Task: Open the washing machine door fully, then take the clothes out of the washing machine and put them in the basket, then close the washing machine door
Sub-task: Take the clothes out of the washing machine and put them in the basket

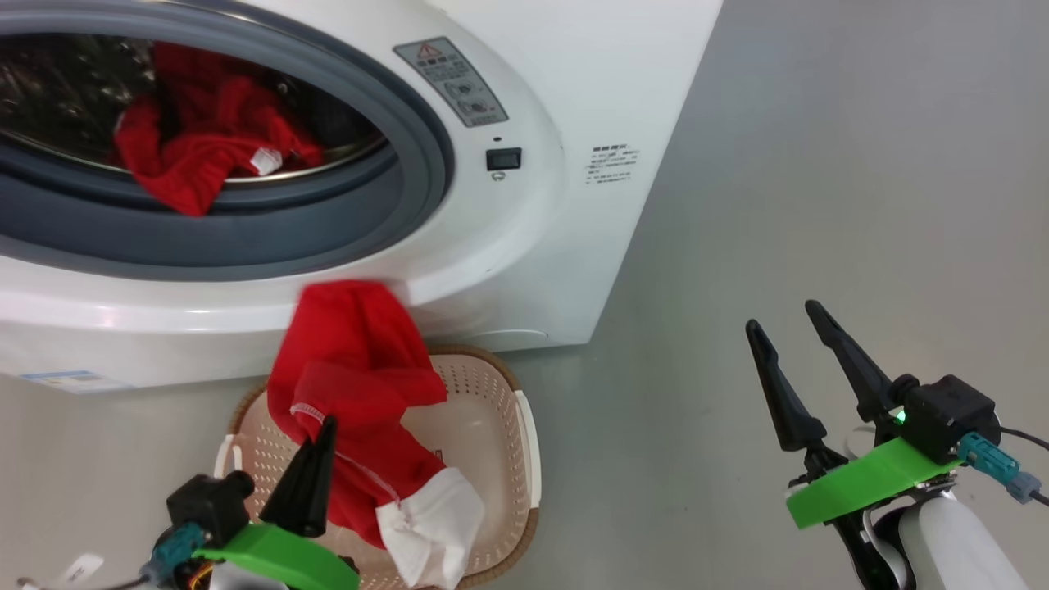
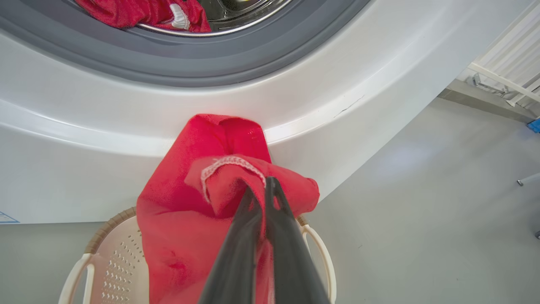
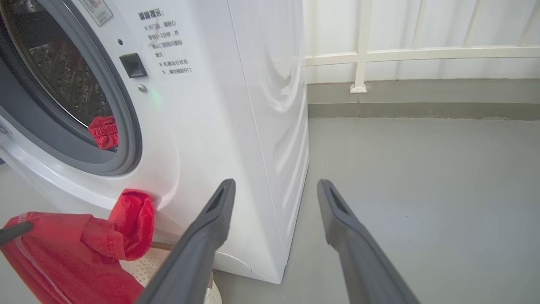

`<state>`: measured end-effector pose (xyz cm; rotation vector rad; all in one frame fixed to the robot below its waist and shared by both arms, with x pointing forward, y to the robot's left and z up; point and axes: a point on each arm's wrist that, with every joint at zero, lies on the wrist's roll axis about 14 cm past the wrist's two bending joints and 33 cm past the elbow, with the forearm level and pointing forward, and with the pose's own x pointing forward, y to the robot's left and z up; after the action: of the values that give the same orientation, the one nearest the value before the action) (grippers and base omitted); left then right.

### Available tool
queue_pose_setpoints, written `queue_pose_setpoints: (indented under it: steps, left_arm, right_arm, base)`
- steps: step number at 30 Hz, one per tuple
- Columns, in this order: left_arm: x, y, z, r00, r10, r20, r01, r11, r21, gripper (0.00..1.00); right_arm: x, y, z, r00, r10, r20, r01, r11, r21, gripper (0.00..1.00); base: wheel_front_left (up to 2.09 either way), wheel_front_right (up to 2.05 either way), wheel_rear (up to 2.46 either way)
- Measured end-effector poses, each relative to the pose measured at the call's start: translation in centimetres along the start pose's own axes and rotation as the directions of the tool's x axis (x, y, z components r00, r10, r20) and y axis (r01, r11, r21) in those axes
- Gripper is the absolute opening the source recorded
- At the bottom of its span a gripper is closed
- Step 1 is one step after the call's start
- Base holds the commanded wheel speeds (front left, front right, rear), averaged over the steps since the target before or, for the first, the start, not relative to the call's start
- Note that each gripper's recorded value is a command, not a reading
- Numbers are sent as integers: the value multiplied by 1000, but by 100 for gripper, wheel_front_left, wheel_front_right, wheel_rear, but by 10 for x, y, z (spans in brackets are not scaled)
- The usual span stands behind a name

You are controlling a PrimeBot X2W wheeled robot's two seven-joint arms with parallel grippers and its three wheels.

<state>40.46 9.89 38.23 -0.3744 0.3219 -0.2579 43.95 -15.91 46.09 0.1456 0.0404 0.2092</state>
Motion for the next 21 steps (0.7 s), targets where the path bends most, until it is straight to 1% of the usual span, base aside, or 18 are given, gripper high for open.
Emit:
queue_pose_setpoints:
  steps: [2,3,4,7,13,17,20,21]
  left_arm:
    - [9,6,-20,997,11,-71,-10,1000,6,0]
    - [9,6,-20,997,11,-71,-10,1000,6,0]
    - [14,10,-33,992,15,-123,-13,1000,17,0]
    - [20,17,-56,979,27,-204,-21,999,28,0]
    - [26,27,-95,938,43,-343,-30,999,42,0]
    - [28,36,-120,901,56,-430,-34,998,60,0]
    - [32,45,-132,877,65,-477,-25,996,90,0]
    - [32,45,-132,877,65,-477,-25,996,90,0]
  right_arm:
    - [3,-3,-1,1000,-7,0,7,1000,2,100]
    - [3,-3,-1,1000,-7,0,7,1000,2,100]
    - [6,-4,0,1000,-12,6,12,1000,4,100]
    - [10,-8,-2,1000,-21,5,21,1000,5,100]
    - [10,-17,-14,999,-47,-23,47,999,7,100]
    - [17,-20,-16,998,-56,-21,56,998,9,100]
    - [20,-22,-21,998,-63,-29,63,998,9,100]
    - [20,-22,-21,998,-63,-29,63,998,9,100]
  base:
    - [0,0,0]
    - [0,0,0]
    - [0,0,0]
    - [0,0,0]
    - [0,0,0]
    - [0,0,0]
    - [0,0,0]
    - [0,0,0]
